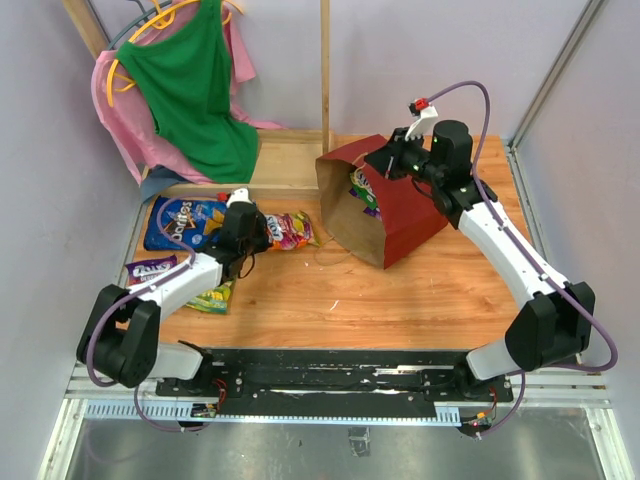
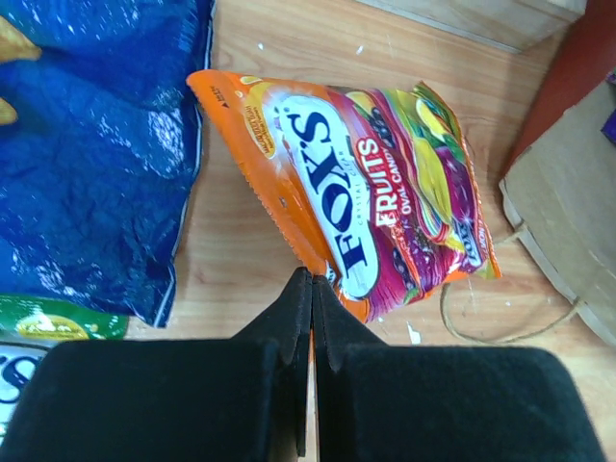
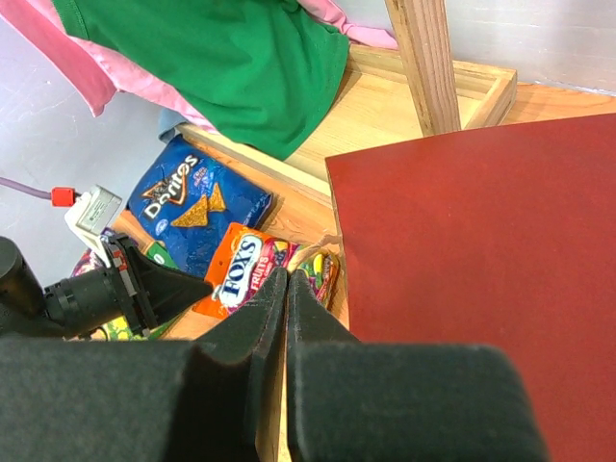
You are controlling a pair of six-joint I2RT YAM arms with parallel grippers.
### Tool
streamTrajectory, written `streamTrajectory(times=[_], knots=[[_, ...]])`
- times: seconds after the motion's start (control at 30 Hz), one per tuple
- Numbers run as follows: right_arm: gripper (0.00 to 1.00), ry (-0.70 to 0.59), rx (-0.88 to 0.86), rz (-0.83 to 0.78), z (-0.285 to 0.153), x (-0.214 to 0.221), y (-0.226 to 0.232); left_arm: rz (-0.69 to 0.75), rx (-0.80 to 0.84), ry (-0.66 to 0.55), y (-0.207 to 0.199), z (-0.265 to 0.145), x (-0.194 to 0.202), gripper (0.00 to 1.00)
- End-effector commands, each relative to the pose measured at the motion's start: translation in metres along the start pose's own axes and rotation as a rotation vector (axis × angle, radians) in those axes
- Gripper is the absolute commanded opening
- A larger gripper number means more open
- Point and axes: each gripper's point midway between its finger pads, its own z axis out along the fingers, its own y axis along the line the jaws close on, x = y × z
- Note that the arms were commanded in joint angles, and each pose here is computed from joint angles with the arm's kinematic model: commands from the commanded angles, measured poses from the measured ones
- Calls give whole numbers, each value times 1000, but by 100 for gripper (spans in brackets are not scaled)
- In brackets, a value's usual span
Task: Take the snacks out of the paper bag
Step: Place the snack at the center of the board.
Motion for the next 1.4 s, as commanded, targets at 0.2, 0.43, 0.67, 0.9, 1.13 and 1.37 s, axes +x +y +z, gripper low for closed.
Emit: streamTrajectory(times=[0.2, 0.43, 0.67, 0.9, 1.13, 1.37], knots=[[1, -19, -58, -6, 9, -5, 16, 97, -114, -56, 19, 27, -46, 0], [1, -19, -66, -7, 9, -5, 20, 147, -100, -27, 17, 47, -55, 27], [1, -16, -70, -8, 11, -5, 22, 150, -98, -101, 10, 32, -87, 99], [1, -7, -66, -14, 14, -2, 23, 74, 351, -185, -66, -31, -79, 100], [1, -16, -19, -56, 5, -9, 19, 168, 490, -164, -153, -50, -32, 100], [1, -3, 169, -142, -11, -15, -15, 131, 616, -101, -206, -14, -3, 100]])
